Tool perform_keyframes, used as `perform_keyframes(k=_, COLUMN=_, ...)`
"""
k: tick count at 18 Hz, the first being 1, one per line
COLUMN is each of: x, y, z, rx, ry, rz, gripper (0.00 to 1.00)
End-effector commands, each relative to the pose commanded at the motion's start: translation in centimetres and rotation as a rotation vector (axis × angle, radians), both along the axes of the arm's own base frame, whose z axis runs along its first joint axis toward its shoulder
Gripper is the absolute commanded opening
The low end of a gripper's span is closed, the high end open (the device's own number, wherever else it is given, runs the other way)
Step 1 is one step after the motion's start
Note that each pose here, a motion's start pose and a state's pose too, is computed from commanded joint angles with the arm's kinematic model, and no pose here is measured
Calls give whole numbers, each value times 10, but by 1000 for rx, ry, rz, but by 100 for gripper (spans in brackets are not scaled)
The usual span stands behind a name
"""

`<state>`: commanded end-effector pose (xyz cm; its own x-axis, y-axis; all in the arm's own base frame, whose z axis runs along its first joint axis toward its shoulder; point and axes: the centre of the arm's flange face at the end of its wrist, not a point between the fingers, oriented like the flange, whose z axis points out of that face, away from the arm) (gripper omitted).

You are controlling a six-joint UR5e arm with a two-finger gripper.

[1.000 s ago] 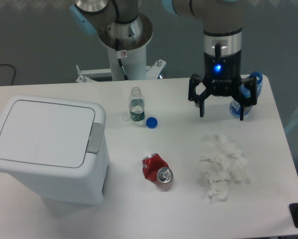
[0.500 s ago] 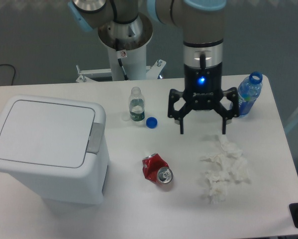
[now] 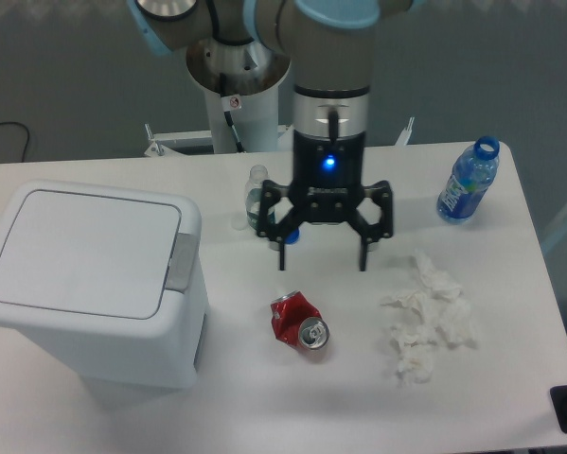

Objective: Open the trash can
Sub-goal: 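Move the gripper across the table to above the white trash can lid, then press down on the trash can lid edge to pop it open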

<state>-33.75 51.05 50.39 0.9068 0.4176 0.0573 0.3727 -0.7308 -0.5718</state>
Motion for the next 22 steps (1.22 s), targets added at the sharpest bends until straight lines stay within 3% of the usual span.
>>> perform_keyframes(k=12, x=39, y=9, z=-17, rx=-25, ry=-30, rz=-47, gripper=100)
perform_keyframes(k=22, x=40, y=12, z=-22, rx=-32, ry=-37, rz=-52, gripper=100)
